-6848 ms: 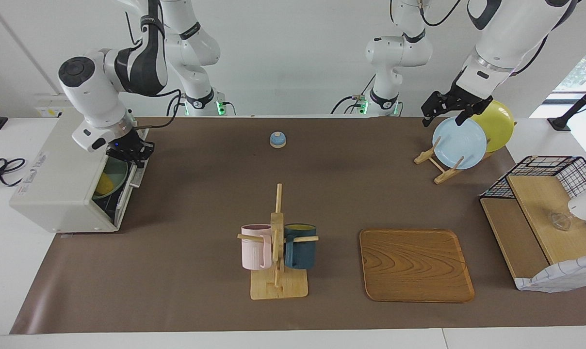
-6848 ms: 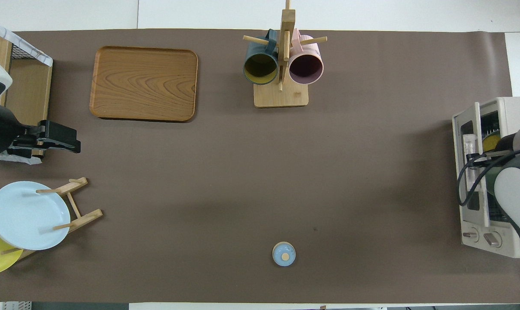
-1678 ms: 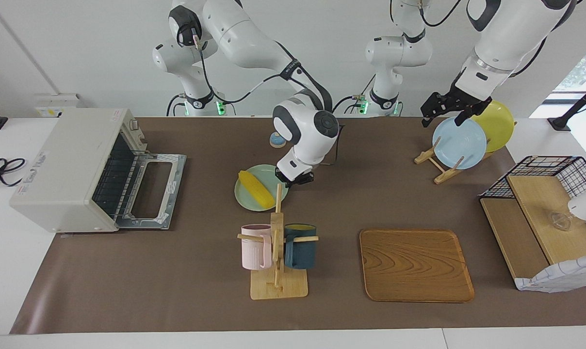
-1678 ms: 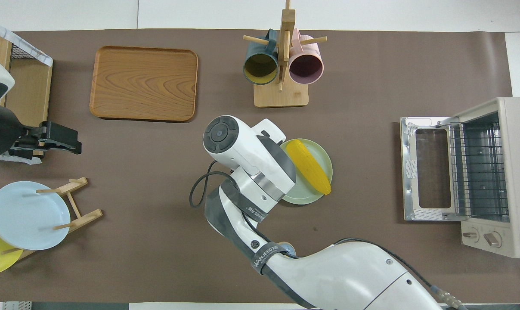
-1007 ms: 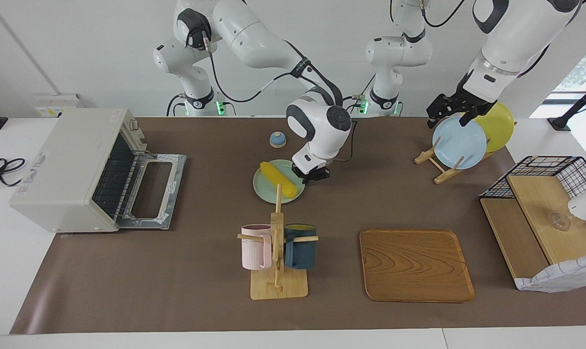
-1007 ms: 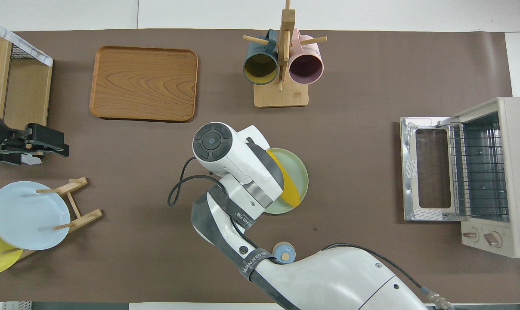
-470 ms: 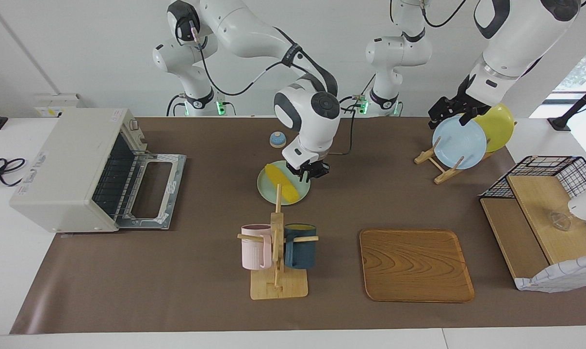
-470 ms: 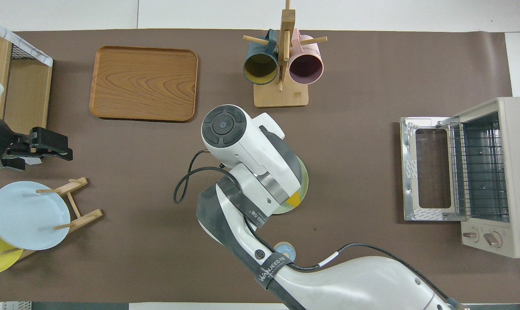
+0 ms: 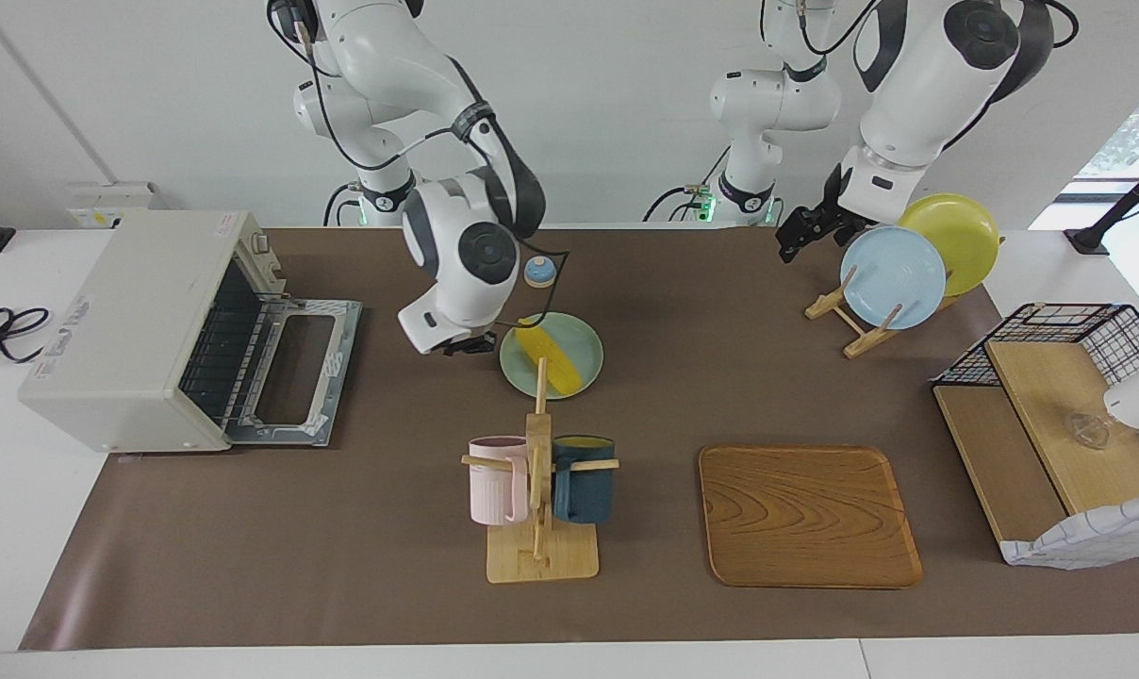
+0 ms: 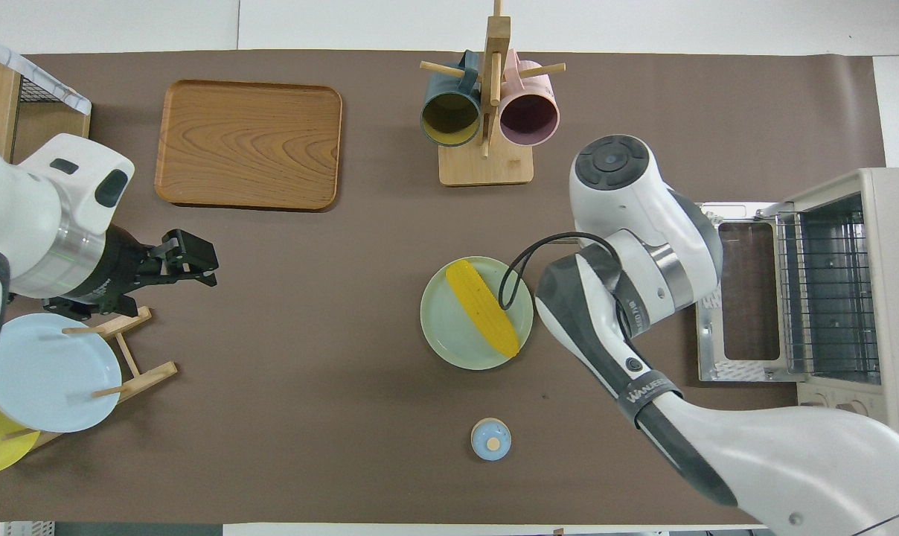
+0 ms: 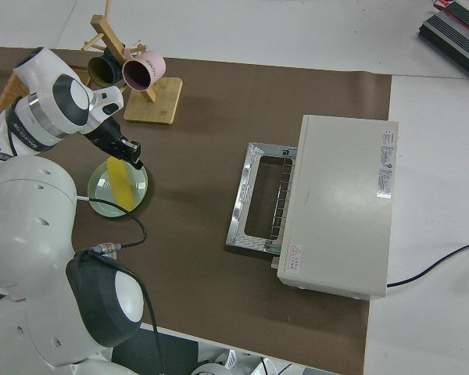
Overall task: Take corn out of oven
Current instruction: 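Withdraw the right gripper while the left gripper reaches the corn, then grasp the corn with the left gripper and lift it toward the tray, then lower the corn onto the wooden tray and open the left gripper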
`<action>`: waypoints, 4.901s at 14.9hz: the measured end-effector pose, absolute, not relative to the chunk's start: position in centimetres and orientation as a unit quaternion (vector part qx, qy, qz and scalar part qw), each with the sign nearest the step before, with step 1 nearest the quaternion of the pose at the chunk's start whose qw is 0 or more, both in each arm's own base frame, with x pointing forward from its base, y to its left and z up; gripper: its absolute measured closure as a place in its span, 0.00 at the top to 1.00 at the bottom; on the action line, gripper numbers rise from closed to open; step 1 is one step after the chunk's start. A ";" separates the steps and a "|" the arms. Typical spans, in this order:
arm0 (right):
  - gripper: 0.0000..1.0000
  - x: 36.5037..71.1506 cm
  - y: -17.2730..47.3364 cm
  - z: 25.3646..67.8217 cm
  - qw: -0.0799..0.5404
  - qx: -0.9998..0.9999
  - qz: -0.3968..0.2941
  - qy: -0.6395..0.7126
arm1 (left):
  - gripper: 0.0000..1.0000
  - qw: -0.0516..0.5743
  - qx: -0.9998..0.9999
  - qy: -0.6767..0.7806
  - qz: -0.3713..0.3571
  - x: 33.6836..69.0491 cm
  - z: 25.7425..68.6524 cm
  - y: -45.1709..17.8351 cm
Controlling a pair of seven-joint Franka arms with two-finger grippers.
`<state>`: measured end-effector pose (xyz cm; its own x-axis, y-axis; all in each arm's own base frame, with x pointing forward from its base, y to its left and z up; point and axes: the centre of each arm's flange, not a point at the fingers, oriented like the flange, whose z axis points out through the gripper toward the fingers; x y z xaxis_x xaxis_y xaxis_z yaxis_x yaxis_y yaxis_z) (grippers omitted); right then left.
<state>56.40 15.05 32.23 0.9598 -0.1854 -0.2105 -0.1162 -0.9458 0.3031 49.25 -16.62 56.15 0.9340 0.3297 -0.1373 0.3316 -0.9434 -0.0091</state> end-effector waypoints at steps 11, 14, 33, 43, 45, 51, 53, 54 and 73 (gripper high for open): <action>0.01 55.1 7.3 28.8 0.144 0.982 -0.118 -0.021 | 1.00 0.050 0.943 0.328 -0.018 44.3 45.0 -37.0; 0.01 54.9 7.0 28.5 0.158 0.980 -0.118 -0.008 | 1.00 0.047 0.936 0.347 -0.024 45.1 41.1 -40.5; 0.01 53.6 1.9 41.7 0.186 0.971 -0.103 0.106 | 0.93 0.023 0.926 0.375 -0.030 44.3 30.4 -49.0; 0.01 52.5 -5.1 46.0 0.151 0.973 -0.099 0.147 | 0.53 0.031 0.925 0.378 -0.025 45.1 31.6 -49.0; 0.01 52.2 -6.1 46.6 0.136 0.974 -0.096 0.152 | 0.53 0.030 0.926 0.376 -0.024 45.8 33.5 -48.3; 0.01 52.3 -5.4 52.0 0.096 0.983 -0.080 0.133 | 0.53 0.017 0.969 0.247 -0.027 53.0 43.8 -34.7; 0.04 52.7 -4.3 54.7 0.053 0.989 -0.056 0.123 | 0.53 0.023 0.983 0.178 -0.021 56.3 44.2 -29.0; 0.09 52.8 -3.8 55.9 0.040 0.991 -0.046 0.121 | 0.53 0.025 0.988 0.148 -0.017 57.8 44.1 -25.9; 1.00 55.6 0.1 59.4 0.002 0.997 -0.048 0.063 | 0.53 0.070 0.994 0.085 0.011 76.5 31.1 -12.6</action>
<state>55.60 0.06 59.35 0.9876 0.1245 -0.0959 0.1248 -0.9922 -0.0028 76.55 -12.61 31.12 0.9852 0.1713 0.0098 0.1682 -0.9757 0.1405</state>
